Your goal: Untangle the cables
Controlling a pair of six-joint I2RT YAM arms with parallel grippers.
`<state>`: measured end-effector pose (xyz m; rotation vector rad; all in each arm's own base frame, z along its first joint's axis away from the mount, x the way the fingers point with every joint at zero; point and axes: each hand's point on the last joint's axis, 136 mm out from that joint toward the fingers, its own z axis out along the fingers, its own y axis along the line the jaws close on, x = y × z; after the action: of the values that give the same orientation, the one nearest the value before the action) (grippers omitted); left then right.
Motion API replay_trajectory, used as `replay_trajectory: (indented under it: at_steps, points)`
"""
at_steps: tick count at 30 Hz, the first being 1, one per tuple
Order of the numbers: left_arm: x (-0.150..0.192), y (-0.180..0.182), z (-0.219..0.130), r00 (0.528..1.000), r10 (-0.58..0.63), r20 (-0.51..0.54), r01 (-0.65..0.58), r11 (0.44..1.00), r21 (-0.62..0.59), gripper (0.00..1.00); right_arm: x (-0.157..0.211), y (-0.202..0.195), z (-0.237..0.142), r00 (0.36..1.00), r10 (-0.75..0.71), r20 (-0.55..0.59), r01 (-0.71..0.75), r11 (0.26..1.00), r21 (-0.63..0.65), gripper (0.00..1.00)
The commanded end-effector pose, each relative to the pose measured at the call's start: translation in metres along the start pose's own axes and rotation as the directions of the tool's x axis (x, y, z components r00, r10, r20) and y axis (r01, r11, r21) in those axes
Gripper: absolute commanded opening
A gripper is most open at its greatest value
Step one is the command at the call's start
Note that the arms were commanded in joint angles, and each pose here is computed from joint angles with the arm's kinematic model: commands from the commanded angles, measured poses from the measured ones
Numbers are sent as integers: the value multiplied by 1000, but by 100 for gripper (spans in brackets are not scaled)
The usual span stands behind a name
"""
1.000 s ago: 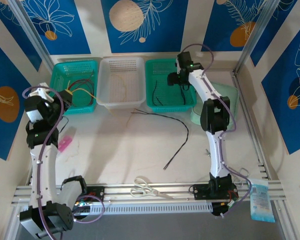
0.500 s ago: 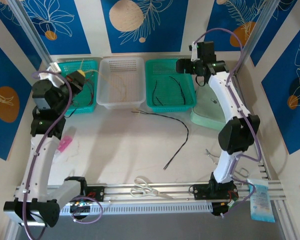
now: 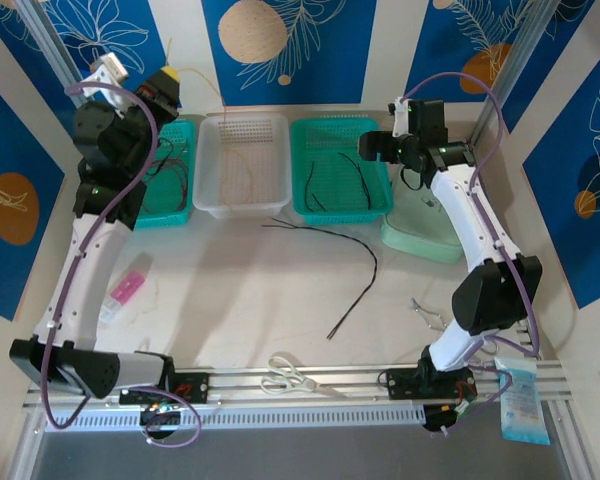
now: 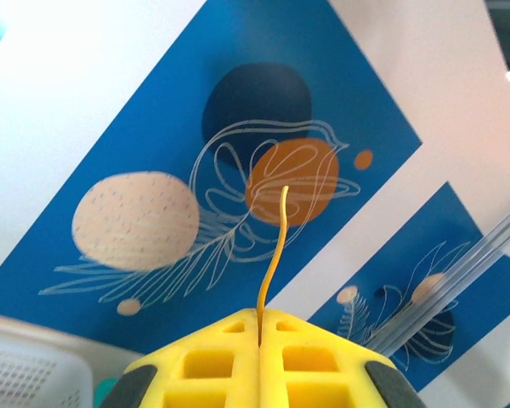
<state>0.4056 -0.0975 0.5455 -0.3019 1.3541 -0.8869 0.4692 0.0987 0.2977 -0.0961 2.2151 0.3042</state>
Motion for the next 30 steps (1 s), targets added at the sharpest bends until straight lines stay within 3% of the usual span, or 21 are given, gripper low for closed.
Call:
replay_trajectory:
  at_steps: [1, 12, 18, 24, 30]
  points:
    - [-40, -33, 5, 989, 49, 142, -59, 996, 67, 0, -5, 3, -12, 999, -1, 33, 2, 1000, -31, 88]
    - [-64, -44, 55, 964, 99, 247, -127, 987, 101, 0, -9, -16, -27, 999, 8, 42, -8, 1000, -17, 88]
    - [-62, -36, 82, 953, 171, 250, -194, 979, 67, 0, -11, -34, -32, 999, 21, 45, -22, 1000, 8, 89]
    - [-5, 20, 113, 969, 218, 114, -218, 976, -14, 0, -11, -45, -35, 998, 38, 45, -39, 999, 18, 88]
    - [98, 112, 119, 946, 294, -134, -315, 932, -181, 0, -6, -43, -35, 999, 35, 15, -35, 999, 9, 88]
